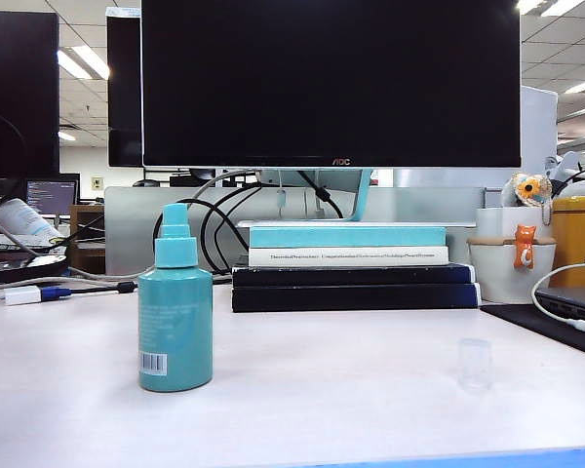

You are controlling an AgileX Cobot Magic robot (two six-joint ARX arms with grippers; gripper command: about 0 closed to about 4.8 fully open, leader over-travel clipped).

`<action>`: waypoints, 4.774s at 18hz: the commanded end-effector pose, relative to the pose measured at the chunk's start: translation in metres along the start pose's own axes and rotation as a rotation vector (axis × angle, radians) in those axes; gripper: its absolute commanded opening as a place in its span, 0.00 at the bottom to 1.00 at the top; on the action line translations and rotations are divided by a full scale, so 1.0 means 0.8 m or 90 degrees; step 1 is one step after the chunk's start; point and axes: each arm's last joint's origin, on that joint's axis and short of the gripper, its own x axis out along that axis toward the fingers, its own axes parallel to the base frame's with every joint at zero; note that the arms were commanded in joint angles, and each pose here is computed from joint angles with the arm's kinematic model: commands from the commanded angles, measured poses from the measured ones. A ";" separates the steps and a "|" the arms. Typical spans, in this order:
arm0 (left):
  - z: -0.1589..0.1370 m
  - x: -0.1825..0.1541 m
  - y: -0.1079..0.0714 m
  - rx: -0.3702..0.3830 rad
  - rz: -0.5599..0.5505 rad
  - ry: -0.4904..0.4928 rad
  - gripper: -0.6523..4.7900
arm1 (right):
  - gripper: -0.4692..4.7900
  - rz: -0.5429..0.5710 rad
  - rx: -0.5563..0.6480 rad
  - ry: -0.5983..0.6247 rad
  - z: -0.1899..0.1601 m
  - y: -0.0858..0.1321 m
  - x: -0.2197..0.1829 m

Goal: Pick up the sprayer with the left hand, pick up its lid with the right hand then put the lid on the sprayer.

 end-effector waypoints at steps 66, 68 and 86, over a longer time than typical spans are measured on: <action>-0.080 0.151 -0.084 0.035 -0.764 0.157 0.55 | 0.62 0.352 -0.026 0.523 0.022 0.051 0.134; -0.080 0.151 -0.084 0.035 -0.764 0.157 0.55 | 0.62 0.359 -0.040 0.530 0.020 0.059 0.132; -0.080 0.154 -0.084 0.035 -0.764 0.156 0.55 | 0.62 0.313 -0.105 0.542 0.005 0.069 0.139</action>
